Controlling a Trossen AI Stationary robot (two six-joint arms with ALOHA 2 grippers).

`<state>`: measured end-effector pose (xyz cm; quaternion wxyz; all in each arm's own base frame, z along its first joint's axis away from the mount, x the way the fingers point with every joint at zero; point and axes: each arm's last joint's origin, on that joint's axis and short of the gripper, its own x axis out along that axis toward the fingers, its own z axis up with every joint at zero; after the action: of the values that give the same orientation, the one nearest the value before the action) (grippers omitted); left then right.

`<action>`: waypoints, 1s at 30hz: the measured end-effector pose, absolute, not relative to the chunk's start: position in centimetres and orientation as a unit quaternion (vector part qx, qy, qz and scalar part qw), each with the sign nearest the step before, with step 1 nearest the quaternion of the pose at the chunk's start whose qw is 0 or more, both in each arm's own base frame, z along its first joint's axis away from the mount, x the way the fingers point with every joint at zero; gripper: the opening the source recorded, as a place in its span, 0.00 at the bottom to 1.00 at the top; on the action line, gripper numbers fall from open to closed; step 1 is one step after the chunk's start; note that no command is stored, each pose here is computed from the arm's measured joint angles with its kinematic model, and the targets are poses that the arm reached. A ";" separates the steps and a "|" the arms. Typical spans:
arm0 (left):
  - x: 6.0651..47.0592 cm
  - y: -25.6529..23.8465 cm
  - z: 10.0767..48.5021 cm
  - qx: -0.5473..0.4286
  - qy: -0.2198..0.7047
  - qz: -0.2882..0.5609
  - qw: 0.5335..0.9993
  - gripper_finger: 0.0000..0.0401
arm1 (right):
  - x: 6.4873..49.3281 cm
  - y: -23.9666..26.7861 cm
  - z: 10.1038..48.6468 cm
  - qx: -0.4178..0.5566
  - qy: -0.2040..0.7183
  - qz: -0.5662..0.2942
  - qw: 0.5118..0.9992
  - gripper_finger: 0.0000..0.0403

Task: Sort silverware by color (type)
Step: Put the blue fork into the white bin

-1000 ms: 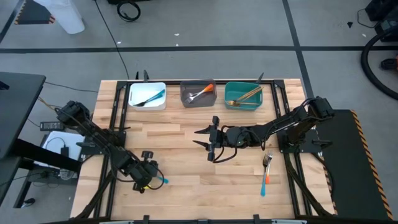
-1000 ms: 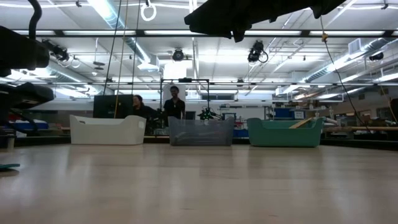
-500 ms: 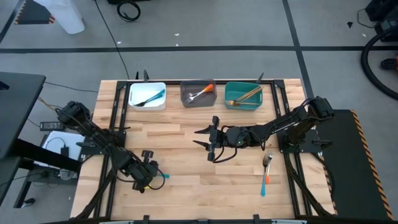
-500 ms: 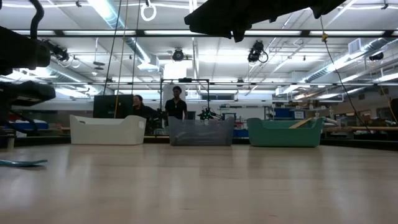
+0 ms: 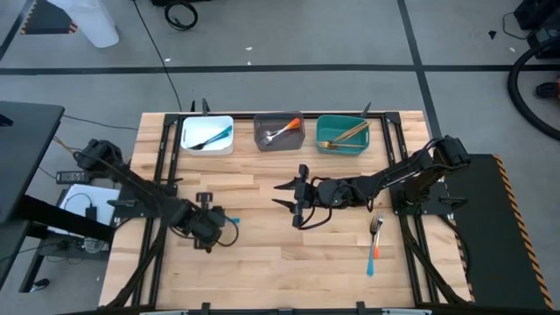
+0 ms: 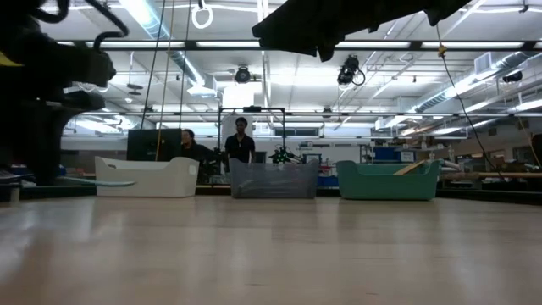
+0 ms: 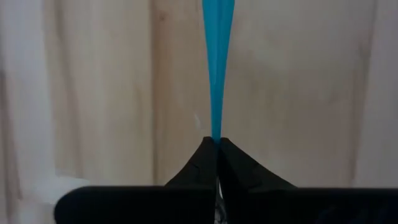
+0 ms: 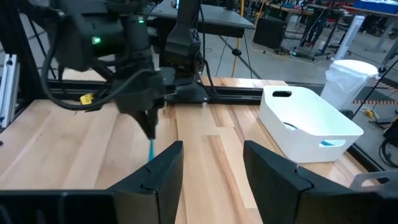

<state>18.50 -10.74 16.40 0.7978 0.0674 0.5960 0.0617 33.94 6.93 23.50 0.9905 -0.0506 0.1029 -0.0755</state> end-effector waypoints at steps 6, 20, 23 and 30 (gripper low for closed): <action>19.0 -9.3 17.0 0.083 0.583 0.077 0.805 0.02 | 33.8 7.2 23.3 -0.050 0.112 -0.071 0.990 0.44; 17.4 -4.7 23.0 0.047 0.452 0.125 0.882 0.03 | 33.5 7.8 22.7 -0.031 0.139 -0.069 0.987 0.44; 16.5 -3.6 24.4 0.039 0.417 0.141 0.897 0.03 | 33.4 8.1 22.7 -0.032 0.140 -0.066 0.987 0.44; 14.4 -1.1 26.6 0.015 0.354 0.186 0.917 0.03 | 33.3 8.5 22.7 -0.032 0.141 -0.060 0.988 0.44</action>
<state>14.38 -1.08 26.57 0.9166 0.0149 0.3536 0.1860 33.35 8.50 22.70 0.9877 -0.0320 0.1405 -0.0601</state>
